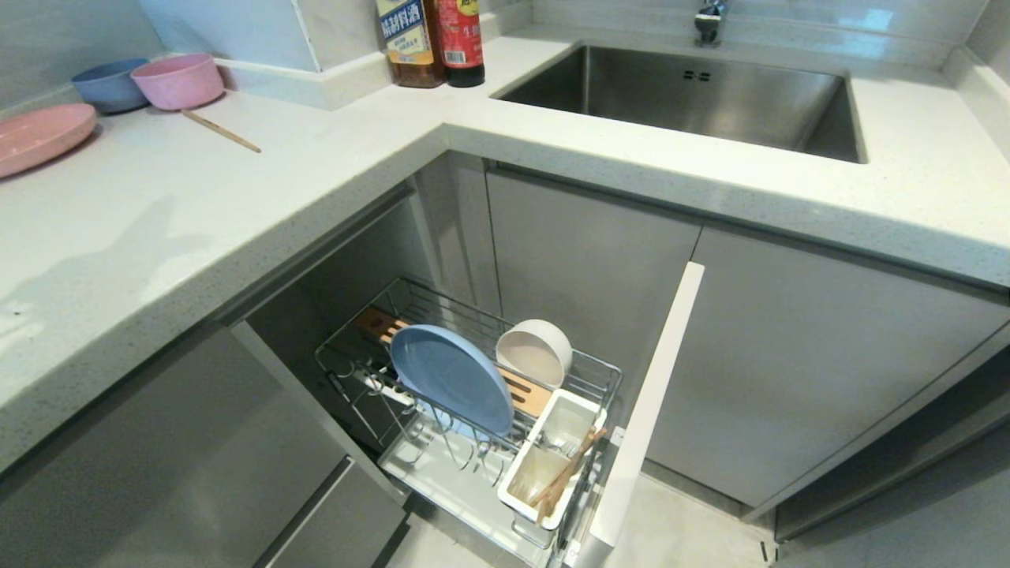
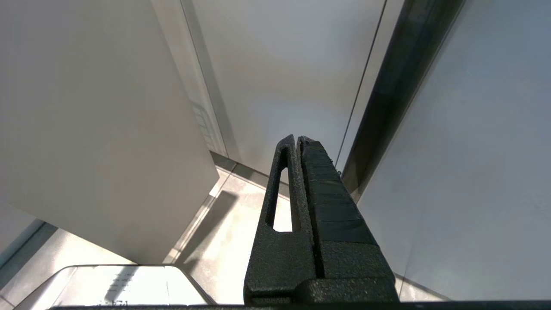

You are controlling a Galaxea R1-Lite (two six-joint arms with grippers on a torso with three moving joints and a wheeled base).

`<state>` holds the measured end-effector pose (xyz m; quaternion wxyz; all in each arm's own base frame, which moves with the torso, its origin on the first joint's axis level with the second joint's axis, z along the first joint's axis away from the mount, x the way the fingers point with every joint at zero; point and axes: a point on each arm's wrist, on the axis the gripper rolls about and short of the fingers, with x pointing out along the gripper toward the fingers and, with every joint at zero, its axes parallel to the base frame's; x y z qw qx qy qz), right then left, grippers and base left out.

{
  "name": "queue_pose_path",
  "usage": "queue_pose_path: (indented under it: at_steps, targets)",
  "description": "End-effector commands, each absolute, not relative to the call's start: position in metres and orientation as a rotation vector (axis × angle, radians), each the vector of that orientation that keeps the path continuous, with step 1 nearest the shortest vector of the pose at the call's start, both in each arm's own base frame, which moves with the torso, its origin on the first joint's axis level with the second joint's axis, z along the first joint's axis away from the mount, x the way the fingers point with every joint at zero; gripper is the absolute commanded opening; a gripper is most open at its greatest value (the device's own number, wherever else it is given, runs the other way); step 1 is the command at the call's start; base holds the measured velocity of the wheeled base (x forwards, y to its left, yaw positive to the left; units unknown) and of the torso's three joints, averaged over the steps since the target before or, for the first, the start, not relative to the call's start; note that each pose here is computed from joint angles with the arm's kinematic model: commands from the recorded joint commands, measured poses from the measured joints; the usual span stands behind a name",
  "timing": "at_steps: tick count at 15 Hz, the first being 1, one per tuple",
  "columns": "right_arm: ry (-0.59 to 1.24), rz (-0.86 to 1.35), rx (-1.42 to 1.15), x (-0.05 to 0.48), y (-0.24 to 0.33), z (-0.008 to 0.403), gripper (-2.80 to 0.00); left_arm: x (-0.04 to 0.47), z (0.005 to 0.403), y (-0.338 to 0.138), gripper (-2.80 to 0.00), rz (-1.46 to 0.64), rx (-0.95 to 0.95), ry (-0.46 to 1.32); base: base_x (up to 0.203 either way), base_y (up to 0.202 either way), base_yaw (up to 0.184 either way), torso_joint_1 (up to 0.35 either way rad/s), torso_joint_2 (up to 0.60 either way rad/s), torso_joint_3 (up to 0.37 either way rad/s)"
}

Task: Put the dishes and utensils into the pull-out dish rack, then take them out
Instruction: Take the plate out of the cupboard

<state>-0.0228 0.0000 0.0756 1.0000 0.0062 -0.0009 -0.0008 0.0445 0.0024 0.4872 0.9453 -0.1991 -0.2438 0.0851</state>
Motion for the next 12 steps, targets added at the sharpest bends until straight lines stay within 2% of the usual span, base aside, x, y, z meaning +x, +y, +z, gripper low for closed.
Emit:
queue_pose_path:
  at_steps: [1,6,12]
  targets:
    - [-0.001,-0.002,0.012,-0.023,0.0,0.075,-2.8,-0.027,0.466,0.007,-2.8,0.129,-0.352,-0.506,0.0,0.0,0.0,0.0,0.0,0.0]
    - [0.0,-0.002,0.012,-0.023,0.0,0.075,-2.8,-0.069,0.365,0.001,-2.8,0.143,-0.202,-0.304,0.0,0.0,0.0,0.0,0.0,0.0]
    - [0.0,-0.002,0.012,-0.023,0.0,0.075,-2.8,-0.071,0.241,0.0,-2.8,0.133,-0.062,-0.258,0.0,0.0,0.0,0.0,0.0,0.0]
